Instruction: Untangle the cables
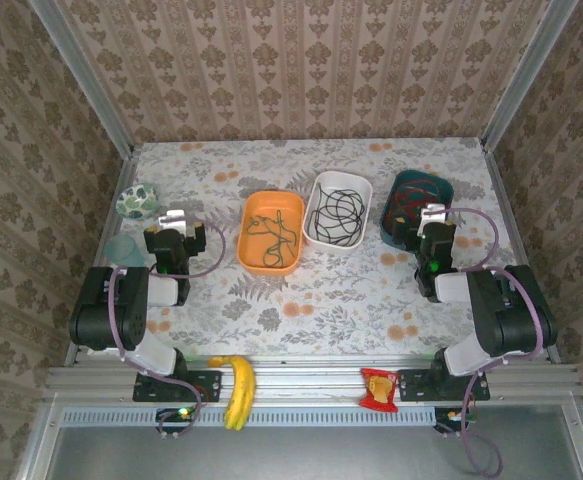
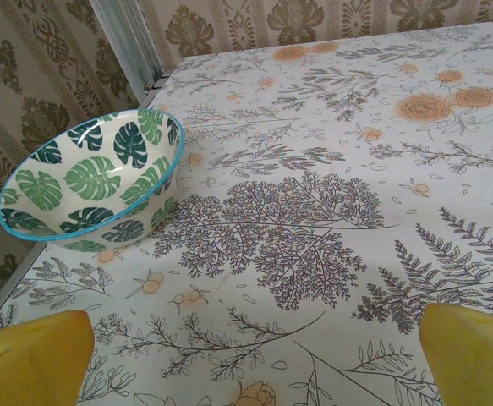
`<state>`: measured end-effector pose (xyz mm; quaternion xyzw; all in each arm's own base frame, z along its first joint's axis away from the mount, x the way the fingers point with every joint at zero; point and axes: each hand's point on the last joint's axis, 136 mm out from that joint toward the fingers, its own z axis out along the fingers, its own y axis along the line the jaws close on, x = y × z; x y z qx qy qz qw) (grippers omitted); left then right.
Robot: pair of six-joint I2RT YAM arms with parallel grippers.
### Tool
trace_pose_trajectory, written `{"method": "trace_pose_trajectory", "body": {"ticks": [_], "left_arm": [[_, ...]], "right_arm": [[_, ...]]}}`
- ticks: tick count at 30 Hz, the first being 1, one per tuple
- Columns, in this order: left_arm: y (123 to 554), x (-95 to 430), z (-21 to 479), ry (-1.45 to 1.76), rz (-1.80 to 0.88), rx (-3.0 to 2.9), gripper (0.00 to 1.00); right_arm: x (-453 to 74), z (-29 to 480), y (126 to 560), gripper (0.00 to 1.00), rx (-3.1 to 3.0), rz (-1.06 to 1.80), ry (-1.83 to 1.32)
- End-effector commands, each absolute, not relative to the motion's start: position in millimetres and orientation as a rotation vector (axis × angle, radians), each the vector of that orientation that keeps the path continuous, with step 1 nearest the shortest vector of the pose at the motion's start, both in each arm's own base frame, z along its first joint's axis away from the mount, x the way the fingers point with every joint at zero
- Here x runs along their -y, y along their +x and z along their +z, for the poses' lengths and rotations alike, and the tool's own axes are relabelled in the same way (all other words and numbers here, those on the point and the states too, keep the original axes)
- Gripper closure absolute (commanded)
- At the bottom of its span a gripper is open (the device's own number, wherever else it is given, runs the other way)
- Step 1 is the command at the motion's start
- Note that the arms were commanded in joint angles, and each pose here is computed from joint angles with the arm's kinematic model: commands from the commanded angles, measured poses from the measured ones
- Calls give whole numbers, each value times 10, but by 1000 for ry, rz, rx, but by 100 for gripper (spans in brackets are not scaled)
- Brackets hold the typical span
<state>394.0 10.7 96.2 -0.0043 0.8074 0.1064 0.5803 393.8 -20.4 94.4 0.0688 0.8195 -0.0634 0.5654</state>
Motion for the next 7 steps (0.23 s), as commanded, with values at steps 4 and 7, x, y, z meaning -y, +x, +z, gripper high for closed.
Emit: {"method": "trace_pose_trajectory", "body": {"ticks": [4, 7], "left_arm": [[3952, -101, 1006, 0, 261, -1862, 0], [3952, -98, 1002, 2, 260, -1863, 0]], "right_arm": [[133, 969, 3999, 0, -1926, -67, 108], [128, 987, 3992, 0, -1917, -64, 105]]}}
